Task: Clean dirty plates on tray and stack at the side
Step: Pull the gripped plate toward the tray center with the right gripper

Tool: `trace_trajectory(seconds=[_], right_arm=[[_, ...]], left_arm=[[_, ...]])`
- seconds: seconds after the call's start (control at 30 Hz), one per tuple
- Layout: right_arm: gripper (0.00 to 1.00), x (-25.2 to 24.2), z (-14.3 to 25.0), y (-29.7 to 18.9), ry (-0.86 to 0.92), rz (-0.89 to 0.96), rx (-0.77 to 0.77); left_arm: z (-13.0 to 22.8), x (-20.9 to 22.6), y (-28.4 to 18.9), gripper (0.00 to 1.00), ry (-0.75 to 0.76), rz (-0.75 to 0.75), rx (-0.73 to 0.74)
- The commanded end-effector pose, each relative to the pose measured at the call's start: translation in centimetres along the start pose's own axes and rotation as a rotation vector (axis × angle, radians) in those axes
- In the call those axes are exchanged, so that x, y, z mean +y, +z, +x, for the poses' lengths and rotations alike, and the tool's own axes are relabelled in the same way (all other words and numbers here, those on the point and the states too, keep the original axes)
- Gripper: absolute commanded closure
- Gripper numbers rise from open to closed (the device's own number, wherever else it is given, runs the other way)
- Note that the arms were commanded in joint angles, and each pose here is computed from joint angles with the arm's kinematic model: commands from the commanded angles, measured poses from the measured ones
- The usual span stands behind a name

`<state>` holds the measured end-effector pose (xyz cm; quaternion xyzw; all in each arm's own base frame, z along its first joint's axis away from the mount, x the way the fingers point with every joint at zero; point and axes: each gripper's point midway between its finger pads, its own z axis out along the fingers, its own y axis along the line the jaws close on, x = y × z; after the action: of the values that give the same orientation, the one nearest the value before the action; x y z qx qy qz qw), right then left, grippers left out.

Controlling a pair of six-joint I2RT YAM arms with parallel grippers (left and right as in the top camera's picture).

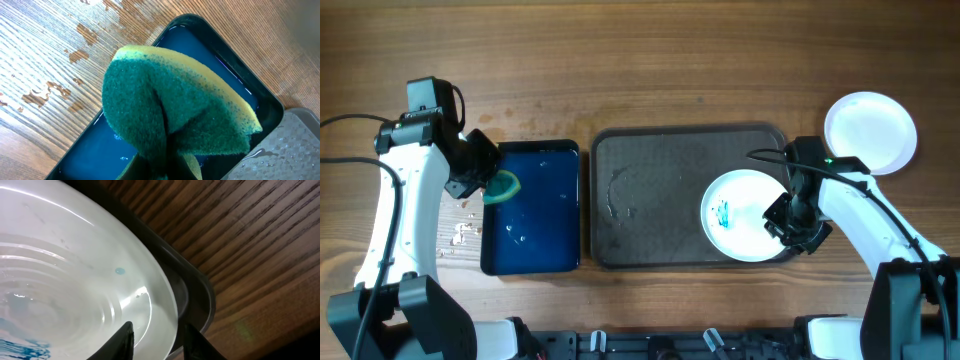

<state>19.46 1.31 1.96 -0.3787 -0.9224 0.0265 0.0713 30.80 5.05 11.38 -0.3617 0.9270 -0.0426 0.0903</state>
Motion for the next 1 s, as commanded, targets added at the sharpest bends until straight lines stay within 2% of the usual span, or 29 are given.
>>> trace_trajectory(seconds=[0.0,0.27,0.4,0.5,0.57,0.63,0.8,0.97], right_arm=[[0.67,-0.7,-0.5,0.1,0.026,0.028,-0.035],[0.67,-1.5,0.2,1.5,0.037,0.047,-0.018],[0.71,-1.2,0.7,2.1,0.034,0.018,0.0],[0.83,-0.5,0.5,2.1,0.033,-0.013,-0.003],[0.94,-0.2,0.2,2.1,0.033,-0.024,-0.014],[0.96,0.1,-0.1,2.1,0.028,-0.039,-0.028],[0.96,3.0,-1.6,1.7,-0.129,-0.16,-0.09],[0.96,7.5,-1.5,0.5,-0.393,-0.378,-0.108]], left_arm=[[-0.3,-0.3,-0.2,0.96,0.021,0.006,-0.006],[-0.2,-0.3,-0.2,0.96,0.02,0.004,-0.003],[-0.2,-0.3,-0.2,0.96,0.02,0.004,-0.003],[-0.2,-0.3,-0.2,0.96,0.02,0.005,-0.002],[-0.1,-0.3,-0.2,0.96,0.02,0.004,-0.002],[-0.1,-0.2,-0.2,0.96,0.02,0.003,0.001],[0.1,-0.5,-0.2,0.96,0.021,0.018,0.01],[0.7,-1.8,-0.3,0.96,0.105,0.094,0.044]])
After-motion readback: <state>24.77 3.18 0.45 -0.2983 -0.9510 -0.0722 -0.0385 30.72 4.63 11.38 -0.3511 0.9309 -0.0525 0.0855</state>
